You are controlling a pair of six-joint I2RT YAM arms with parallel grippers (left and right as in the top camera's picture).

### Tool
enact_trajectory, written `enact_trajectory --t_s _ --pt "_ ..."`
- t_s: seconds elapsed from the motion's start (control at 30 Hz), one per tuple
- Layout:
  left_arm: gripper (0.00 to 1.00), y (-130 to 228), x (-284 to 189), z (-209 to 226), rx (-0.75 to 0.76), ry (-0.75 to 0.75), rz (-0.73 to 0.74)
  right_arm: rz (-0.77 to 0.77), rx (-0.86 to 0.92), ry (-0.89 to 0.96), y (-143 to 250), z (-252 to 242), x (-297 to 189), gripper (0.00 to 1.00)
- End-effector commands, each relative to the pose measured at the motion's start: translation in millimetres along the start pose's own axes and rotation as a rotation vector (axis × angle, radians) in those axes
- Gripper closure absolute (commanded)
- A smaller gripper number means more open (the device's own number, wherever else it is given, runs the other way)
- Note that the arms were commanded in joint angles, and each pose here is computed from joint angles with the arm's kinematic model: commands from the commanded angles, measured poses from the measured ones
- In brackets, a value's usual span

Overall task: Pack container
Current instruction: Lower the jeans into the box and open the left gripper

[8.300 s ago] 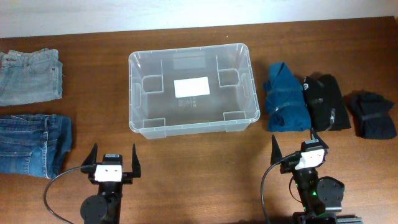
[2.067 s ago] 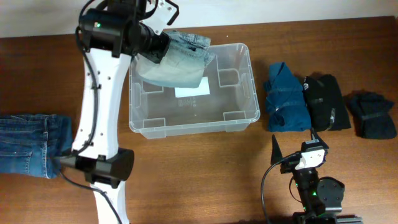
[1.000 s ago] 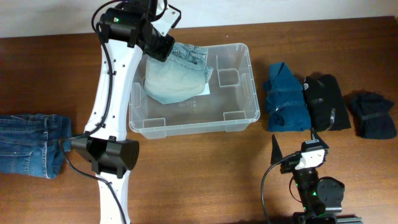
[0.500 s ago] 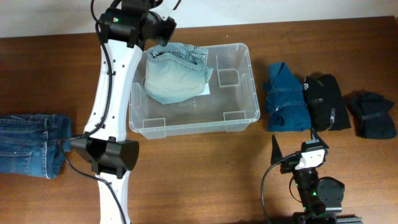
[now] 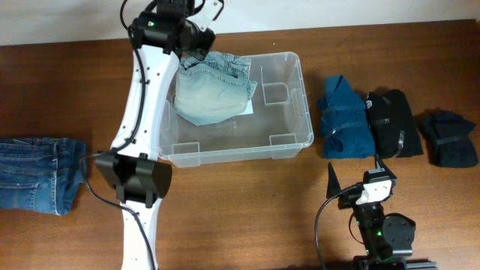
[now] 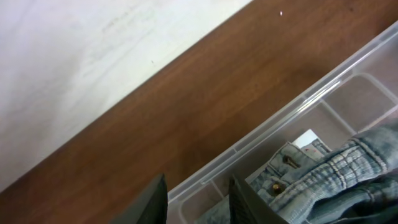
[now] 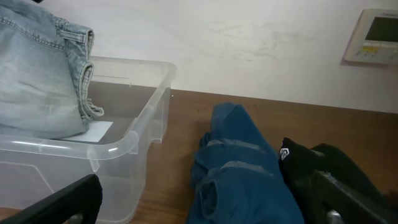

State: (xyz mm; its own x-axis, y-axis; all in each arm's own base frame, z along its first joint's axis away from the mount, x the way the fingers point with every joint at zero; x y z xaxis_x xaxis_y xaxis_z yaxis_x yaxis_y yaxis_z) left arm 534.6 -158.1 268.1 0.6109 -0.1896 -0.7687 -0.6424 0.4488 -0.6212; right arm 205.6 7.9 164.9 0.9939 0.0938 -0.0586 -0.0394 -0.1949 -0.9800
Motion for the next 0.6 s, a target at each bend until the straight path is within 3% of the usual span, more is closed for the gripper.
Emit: enact_trajectory --t_s 0.0,0.17,0.43,0.57 --pt "0.67 1 -3 -3 0.020 0.003 0.011 0.007 0.010 0.015 3 -2 0 0.02" --pt "0.67 18 -4 -12 0.019 0.057 0.089 0.007 0.010 0.015 3 -2 0 0.02" --pt "0.68 78 -24 -46 0.033 0.179 0.403 0.007 0.010 0.015 3 -2 0 0.02" --pt "0.72 79 -45 -47 0.034 0.182 0.412 0.007 0.010 0.015 3 -2 0 0.01"
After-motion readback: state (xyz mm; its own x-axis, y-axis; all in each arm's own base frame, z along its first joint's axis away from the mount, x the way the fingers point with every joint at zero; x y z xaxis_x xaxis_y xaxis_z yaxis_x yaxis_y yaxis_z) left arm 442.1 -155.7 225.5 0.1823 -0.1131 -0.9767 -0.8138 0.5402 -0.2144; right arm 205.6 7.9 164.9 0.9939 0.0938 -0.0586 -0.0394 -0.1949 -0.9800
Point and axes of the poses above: each gripper's point midway between its finger pads, its own x axis out along the fingers, its own z axis along the line the jaws close on, y = z × x, the point moved 4 cm from there along -x, back along the fingers, and after that the axes turned 7 degrees about -x, right-handed, at the moved point
